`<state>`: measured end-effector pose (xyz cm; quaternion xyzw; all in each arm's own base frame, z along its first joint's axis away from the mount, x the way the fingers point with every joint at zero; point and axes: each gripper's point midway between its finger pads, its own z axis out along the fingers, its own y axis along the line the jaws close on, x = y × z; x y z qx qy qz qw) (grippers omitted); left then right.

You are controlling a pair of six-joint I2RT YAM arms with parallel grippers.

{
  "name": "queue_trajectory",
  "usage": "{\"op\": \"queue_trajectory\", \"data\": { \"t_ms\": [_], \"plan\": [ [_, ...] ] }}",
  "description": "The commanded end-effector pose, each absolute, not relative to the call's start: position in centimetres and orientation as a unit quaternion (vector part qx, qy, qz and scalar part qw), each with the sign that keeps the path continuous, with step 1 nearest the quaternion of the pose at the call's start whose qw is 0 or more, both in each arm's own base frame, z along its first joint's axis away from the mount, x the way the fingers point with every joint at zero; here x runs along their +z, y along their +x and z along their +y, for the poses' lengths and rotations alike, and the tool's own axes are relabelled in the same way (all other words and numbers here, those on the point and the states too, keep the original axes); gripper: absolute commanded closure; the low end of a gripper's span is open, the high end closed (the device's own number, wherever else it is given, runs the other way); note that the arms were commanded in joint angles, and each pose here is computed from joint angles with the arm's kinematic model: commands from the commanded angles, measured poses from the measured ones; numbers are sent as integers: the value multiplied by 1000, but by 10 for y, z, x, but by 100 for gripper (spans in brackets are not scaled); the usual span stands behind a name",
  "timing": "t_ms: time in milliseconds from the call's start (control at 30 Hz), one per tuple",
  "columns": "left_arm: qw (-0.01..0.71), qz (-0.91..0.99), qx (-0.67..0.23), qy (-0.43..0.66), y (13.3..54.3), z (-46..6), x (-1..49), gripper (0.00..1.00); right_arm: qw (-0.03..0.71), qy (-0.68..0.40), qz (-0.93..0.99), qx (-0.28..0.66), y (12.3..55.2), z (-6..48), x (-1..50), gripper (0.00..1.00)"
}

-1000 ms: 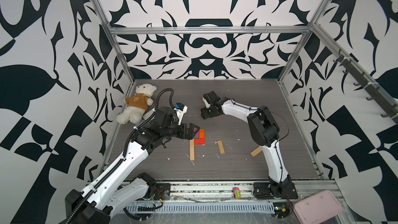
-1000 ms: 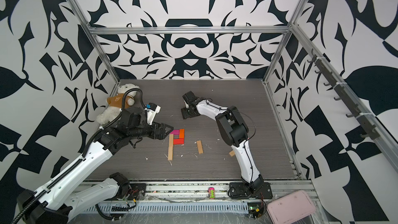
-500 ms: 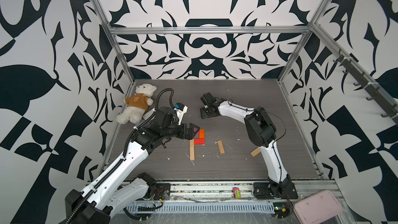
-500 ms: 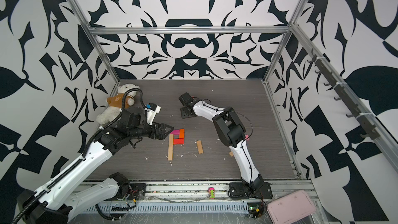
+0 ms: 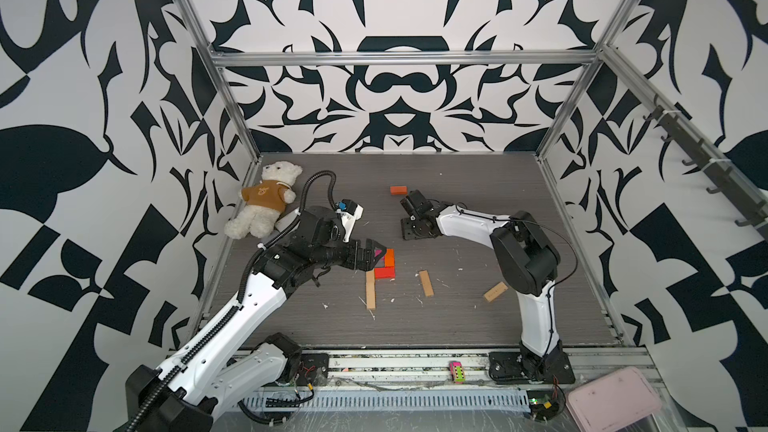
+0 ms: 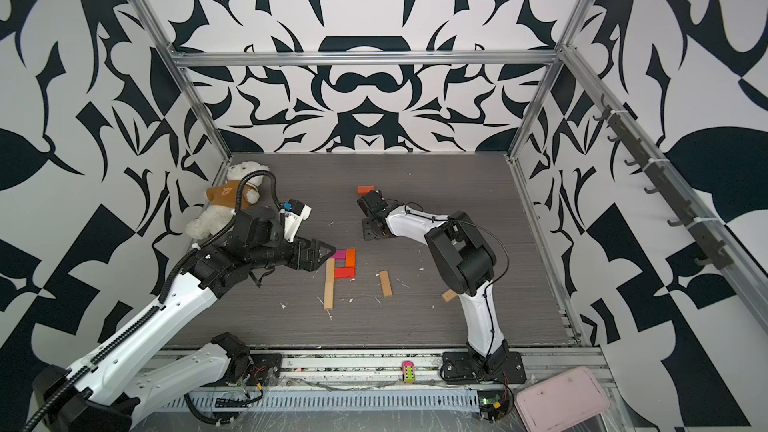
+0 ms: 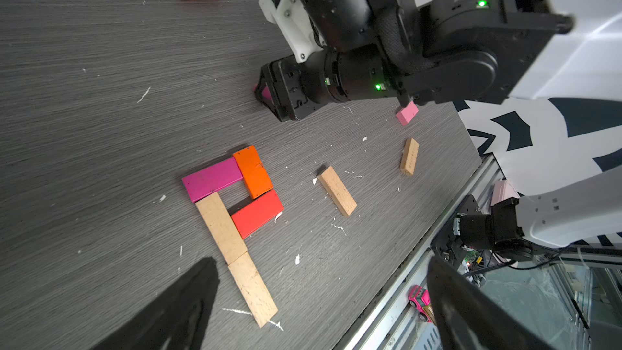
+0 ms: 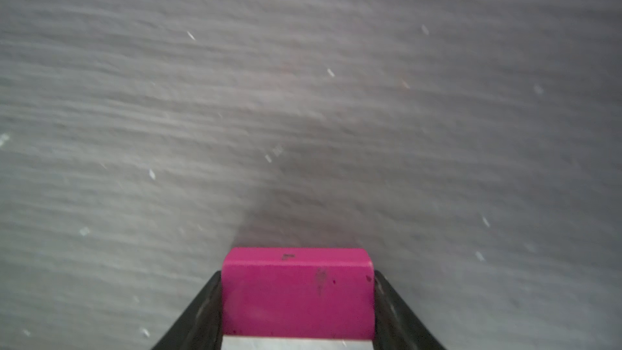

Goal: Assemble the letter p with building blocks
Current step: Pick up the building block from the center of the board, then place the building block at the center of the board.

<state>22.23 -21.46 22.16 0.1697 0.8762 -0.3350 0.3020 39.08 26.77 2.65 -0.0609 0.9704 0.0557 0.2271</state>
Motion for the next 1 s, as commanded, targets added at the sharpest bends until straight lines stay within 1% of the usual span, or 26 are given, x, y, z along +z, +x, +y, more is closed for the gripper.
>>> {"op": "queue_trajectory", "data": {
  "t_ms": [0,133,467,533,700,967],
  "plan": [
    [280,882,-338,172,216,-214,211,0,237,-43,969,51,383,255,40,46],
    [276,882,-341,173,215,-215,210,1,246,-37,968,29,380,239,40,46],
    [274,882,-341,174,214,-216,209,1,248,-8,968,39,389,219,42,46],
    [273,882,-341,175,215,-216,208,1,241,-4,969,59,390,220,41,46],
    [273,883,-341,174,215,-216,208,0,238,-8,970,57,396,214,36,46],
    [271,882,-343,175,214,-217,208,1,233,-20,970,61,391,212,29,46]
  ]
}}
